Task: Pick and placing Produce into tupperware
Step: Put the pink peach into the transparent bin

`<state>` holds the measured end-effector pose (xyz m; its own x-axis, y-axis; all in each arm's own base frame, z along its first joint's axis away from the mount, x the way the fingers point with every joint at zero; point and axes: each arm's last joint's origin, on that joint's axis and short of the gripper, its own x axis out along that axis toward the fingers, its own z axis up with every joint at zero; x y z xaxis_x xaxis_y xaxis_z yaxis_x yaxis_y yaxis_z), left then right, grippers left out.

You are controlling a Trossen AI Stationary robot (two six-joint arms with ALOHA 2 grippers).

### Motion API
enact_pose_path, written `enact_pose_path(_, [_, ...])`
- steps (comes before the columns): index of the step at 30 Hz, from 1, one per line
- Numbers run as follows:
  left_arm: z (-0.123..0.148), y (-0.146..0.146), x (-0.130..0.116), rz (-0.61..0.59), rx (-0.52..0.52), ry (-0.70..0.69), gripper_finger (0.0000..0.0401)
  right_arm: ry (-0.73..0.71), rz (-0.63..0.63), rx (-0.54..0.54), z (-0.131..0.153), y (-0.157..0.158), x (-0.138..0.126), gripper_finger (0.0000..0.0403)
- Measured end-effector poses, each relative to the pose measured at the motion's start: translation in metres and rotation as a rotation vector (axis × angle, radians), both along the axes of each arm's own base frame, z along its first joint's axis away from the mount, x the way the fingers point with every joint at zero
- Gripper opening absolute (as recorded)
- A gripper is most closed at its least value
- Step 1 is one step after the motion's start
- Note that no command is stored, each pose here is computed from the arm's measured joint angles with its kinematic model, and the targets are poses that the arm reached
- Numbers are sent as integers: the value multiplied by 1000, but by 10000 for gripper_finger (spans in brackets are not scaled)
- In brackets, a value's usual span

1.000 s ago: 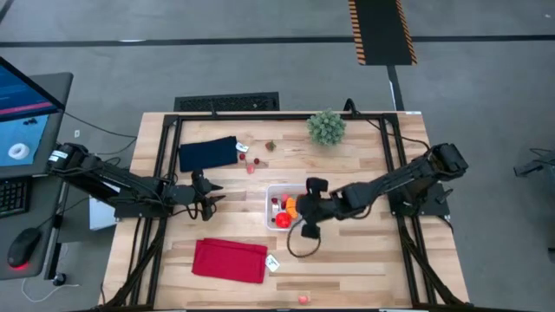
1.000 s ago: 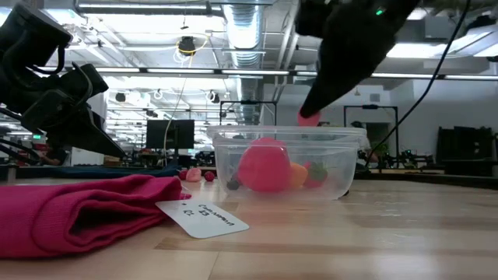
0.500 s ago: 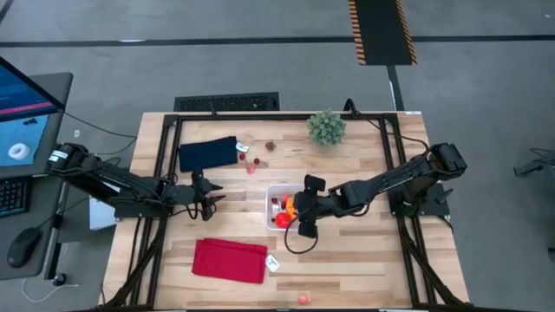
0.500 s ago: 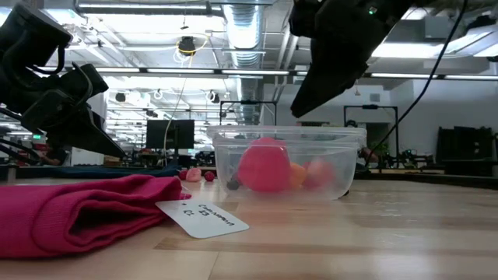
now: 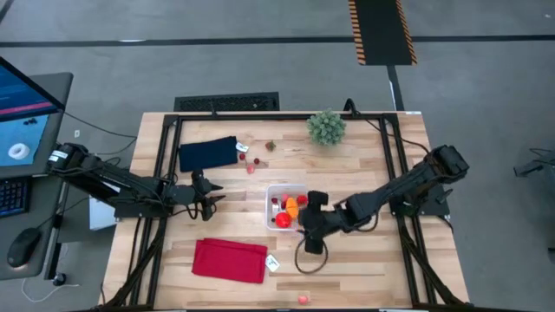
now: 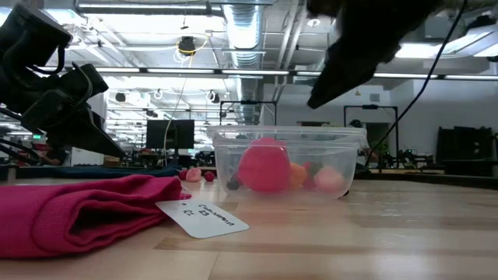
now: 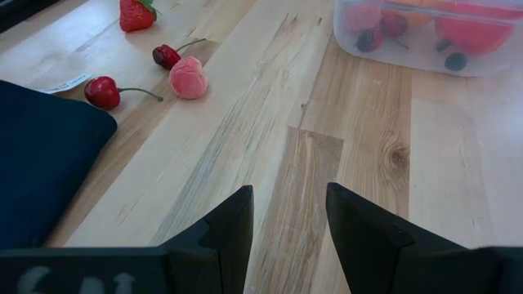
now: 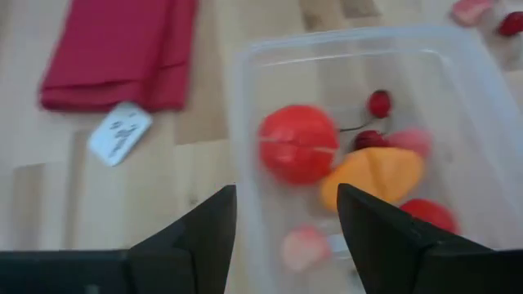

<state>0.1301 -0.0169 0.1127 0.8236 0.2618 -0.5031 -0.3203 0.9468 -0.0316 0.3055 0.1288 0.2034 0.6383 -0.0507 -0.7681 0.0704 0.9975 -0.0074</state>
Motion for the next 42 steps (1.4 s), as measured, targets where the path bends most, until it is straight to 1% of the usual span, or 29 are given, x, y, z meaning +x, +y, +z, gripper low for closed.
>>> enact_pose_path(7, [0, 0, 0, 0, 0, 0, 145, 2, 88, 47, 0, 41, -21, 216])
enact_pose_path(11, [0, 0, 0, 0, 0, 0, 145, 4, 118, 81, 0, 61, -34, 212])
enact_pose_path(19, [0, 0, 0, 0, 0, 0, 145, -6, 115, 169, 1, 88, -52, 214])
enact_pose_path(22, [0, 0, 0, 0, 0, 0, 145, -59, 138, 229, -4, 103, -50, 224])
enact_pose_path(25, [0, 0, 0, 0, 0, 0, 145, -63, 188, 256, -23, 119, -46, 236])
enact_pose_path(28, [0, 0, 0, 0, 0, 0, 145, -22, 194, 256, -38, 126, -40, 247])
enact_pose_path(33, [0, 0, 0, 0, 0, 0, 145, 1, 196, 247, -53, 134, -31, 264])
enact_pose_path(37, [0, 0, 0, 0, 0, 1, 145, 59, 221, 268, -70, 137, -24, 280])
enact_pose_path(42, [0, 0, 0, 0, 0, 1, 145, 47, 236, 279, -69, 143, -18, 300])
